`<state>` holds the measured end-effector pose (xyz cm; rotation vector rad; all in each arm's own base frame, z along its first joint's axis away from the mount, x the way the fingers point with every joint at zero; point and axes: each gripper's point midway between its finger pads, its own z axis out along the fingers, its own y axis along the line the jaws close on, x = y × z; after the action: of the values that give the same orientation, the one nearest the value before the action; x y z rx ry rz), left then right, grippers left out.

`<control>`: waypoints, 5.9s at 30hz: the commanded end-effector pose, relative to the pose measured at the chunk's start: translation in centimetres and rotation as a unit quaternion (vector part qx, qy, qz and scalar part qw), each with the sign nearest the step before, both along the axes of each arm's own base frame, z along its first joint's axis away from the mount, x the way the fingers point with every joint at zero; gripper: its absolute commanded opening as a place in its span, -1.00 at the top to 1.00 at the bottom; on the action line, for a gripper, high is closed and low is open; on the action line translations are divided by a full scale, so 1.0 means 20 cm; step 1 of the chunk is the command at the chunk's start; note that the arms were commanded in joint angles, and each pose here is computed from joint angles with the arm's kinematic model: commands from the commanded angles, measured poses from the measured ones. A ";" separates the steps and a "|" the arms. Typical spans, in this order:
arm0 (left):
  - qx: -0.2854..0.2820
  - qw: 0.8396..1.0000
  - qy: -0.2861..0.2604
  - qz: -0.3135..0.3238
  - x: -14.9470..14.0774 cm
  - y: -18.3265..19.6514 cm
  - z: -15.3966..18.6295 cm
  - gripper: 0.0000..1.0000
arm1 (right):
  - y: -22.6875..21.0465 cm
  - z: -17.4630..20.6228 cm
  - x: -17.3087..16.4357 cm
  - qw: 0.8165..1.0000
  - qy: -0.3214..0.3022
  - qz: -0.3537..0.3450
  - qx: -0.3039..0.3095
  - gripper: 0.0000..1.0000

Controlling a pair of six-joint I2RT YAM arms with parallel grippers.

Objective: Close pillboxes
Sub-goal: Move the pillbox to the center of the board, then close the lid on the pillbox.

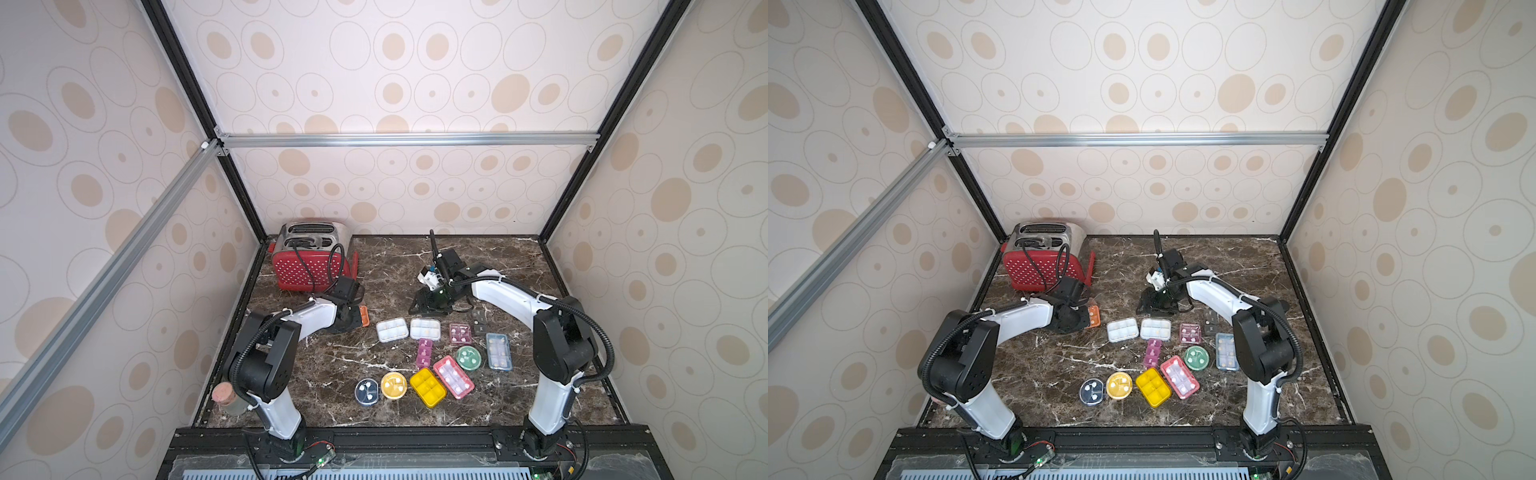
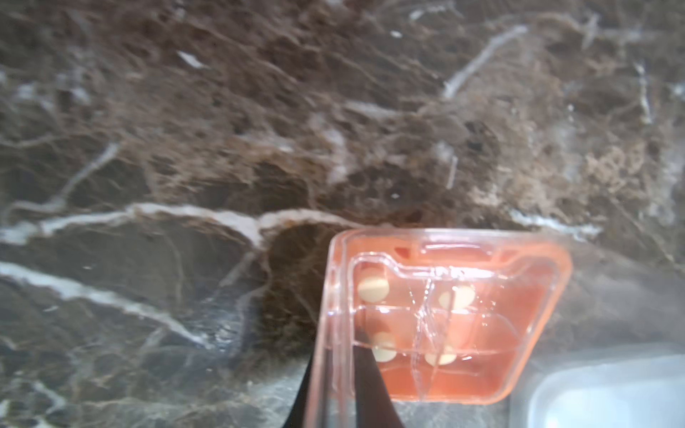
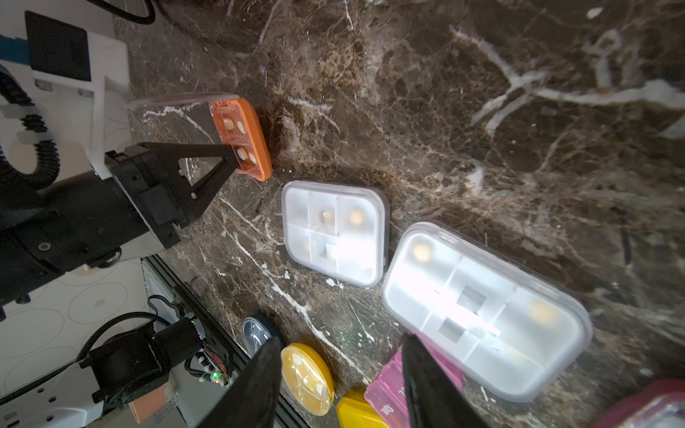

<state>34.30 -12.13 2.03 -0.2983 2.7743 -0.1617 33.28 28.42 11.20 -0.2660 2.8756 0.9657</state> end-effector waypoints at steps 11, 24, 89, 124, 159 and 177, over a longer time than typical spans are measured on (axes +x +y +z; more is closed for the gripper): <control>0.013 0.999 0.044 -0.023 -0.12 0.00 -0.07 0.30 | 0.12 -0.01 0.03 1.000 -0.009 0.028 -0.010 -0.04; 0.000 0.999 -0.015 -0.028 -0.18 0.04 0.21 0.14 | 0.31 0.05 0.14 0.998 -0.051 0.031 -0.033 -0.12; -0.102 0.995 0.010 -0.011 -0.25 -0.10 -0.07 0.62 | 0.87 -0.07 0.31 0.992 -0.017 0.107 0.066 0.57; -0.103 0.995 -0.012 -0.003 -0.21 -0.10 0.03 0.68 | 0.80 -0.14 0.10 0.990 0.000 0.131 0.043 0.60; -0.058 0.998 -0.028 -0.007 -0.12 -0.04 0.12 -0.38 | 0.68 -0.28 0.09 0.993 -0.024 0.106 -0.055 0.19; -0.050 0.999 -0.016 -0.011 -0.12 -0.03 0.07 -0.19 | 0.70 -0.34 0.05 0.991 -0.014 0.112 -0.068 0.29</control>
<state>31.66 -13.28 3.11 -0.3030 2.7388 -0.3518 34.62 42.54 5.06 -0.6115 2.9089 0.8230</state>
